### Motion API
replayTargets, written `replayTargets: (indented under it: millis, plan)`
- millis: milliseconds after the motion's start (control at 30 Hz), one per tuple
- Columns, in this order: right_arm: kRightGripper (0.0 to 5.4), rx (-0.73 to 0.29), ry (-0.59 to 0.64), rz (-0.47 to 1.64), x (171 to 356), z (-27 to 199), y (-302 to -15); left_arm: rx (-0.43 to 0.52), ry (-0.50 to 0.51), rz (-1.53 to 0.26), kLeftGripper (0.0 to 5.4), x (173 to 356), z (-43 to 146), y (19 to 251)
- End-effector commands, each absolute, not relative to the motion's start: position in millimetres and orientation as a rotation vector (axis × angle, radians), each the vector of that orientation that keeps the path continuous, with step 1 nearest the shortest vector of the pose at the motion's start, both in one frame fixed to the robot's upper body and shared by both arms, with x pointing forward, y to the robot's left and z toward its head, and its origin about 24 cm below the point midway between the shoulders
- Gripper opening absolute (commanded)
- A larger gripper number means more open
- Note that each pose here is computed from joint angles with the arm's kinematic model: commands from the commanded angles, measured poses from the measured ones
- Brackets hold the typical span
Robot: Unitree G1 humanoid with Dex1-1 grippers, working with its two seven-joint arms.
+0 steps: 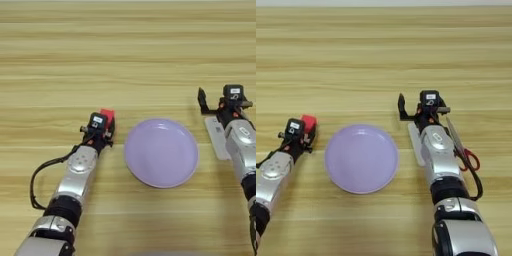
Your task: Move the objects on the table
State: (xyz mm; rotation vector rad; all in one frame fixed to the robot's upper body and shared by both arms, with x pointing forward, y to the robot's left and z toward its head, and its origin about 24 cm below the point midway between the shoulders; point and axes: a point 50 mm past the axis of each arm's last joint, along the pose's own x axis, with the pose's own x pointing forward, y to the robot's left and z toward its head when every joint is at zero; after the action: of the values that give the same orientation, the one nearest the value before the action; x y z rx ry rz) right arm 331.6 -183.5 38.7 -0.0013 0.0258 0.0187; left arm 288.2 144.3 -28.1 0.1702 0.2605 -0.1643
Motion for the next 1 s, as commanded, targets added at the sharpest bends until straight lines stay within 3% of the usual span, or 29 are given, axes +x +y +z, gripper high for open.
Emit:
replayTargets:
  millis: [33,233,300,533,1000]
  plan:
    - [5.40,-0.003,0.012,0.023,335.6,44.1,-181.6,0.205,0.305,-0.167,2.17,287.5,-32.6,147.2]
    - [5.40,-0.004,0.012,0.023,335.5,44.0,-181.5,0.212,0.337,-0.177,2.17,284.6,-36.8,146.9]
    - [5.40,-0.004,0.013,0.024,335.4,43.9,-181.4,0.212,0.344,-0.185,2.54,283.8,-37.7,145.8]
    - [5.40,-0.006,0.014,0.024,335.4,43.8,-181.7,0.206,0.347,-0.232,3.08,282.3,-38.3,139.5]
    - [5.40,-0.077,0.020,-0.005,335.5,43.6,-187.7,0.168,0.260,-0.269,4.33,283.9,-27.4,130.2]
